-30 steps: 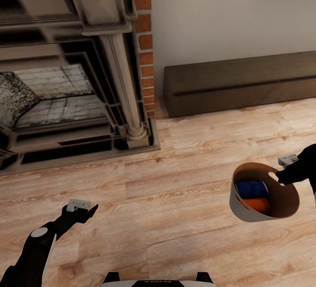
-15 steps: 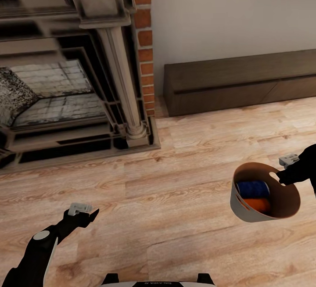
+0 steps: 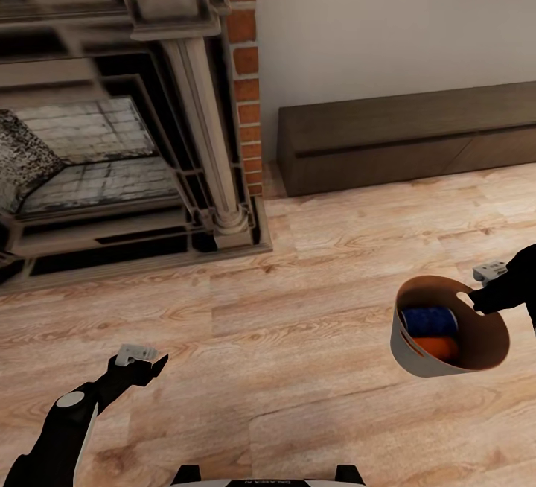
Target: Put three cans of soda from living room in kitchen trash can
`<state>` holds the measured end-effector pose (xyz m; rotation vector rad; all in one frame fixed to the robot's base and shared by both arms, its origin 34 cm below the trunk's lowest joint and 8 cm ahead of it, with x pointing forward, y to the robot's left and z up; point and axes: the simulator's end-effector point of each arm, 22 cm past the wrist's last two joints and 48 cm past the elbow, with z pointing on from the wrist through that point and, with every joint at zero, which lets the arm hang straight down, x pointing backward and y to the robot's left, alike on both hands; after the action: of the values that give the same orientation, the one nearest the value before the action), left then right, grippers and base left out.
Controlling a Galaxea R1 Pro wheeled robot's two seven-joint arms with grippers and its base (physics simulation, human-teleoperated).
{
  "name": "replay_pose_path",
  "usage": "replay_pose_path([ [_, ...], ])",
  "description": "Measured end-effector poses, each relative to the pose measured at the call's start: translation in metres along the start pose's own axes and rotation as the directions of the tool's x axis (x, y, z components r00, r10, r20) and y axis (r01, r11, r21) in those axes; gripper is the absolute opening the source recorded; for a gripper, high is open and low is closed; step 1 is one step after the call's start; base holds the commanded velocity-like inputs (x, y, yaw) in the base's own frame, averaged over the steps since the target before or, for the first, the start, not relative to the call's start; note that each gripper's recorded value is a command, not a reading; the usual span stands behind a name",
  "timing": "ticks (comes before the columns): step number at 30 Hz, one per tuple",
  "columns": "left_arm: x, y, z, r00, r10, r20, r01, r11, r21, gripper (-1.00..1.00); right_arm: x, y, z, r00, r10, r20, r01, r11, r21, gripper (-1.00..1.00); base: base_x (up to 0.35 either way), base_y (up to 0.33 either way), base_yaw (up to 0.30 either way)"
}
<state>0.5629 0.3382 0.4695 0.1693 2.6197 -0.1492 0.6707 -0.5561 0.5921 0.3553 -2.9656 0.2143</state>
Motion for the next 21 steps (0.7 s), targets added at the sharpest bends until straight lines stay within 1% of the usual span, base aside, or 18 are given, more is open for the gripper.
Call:
replay_pose_path([
  [4, 0.004, 0.0, 0.006, 1.0, 0.0, -0.001, 0.0, 1.0, 0.0, 1.0, -0.001, 0.001, 0.007, 1.0, 0.0, 0.0, 0.0, 1.0, 0.0, -1.0, 0.0, 0.0, 0.0],
  [9, 0.003, 0.0, 0.006, 1.0, -0.003, 0.003, 0.003, 1.0, 0.001, 1.0, -0.002, 0.0, 0.007, 1.0, -0.026, 0.007, 0.026, 1.0, 0.002, -1.0, 0.0, 0.0, 0.0],
  [11, 0.003, 0.0, 0.006, 1.0, -0.004, 0.003, 0.004, 1.0, 0.002, 1.0, -0.002, 0.0, 0.007, 1.0, -0.029, 0.008, 0.029, 1.0, 0.002, -1.0, 0.0, 0.0, 0.0],
  [21, 0.015, 0.001, 0.021, 1.0, 0.001, -0.002, -0.001, 1.0, 0.0, 1.0, -0.004, 0.003, 0.024, 0.999, -0.035, 0.009, 0.035, 0.999, 0.003, -1.0, 0.0, 0.0, 0.0],
])
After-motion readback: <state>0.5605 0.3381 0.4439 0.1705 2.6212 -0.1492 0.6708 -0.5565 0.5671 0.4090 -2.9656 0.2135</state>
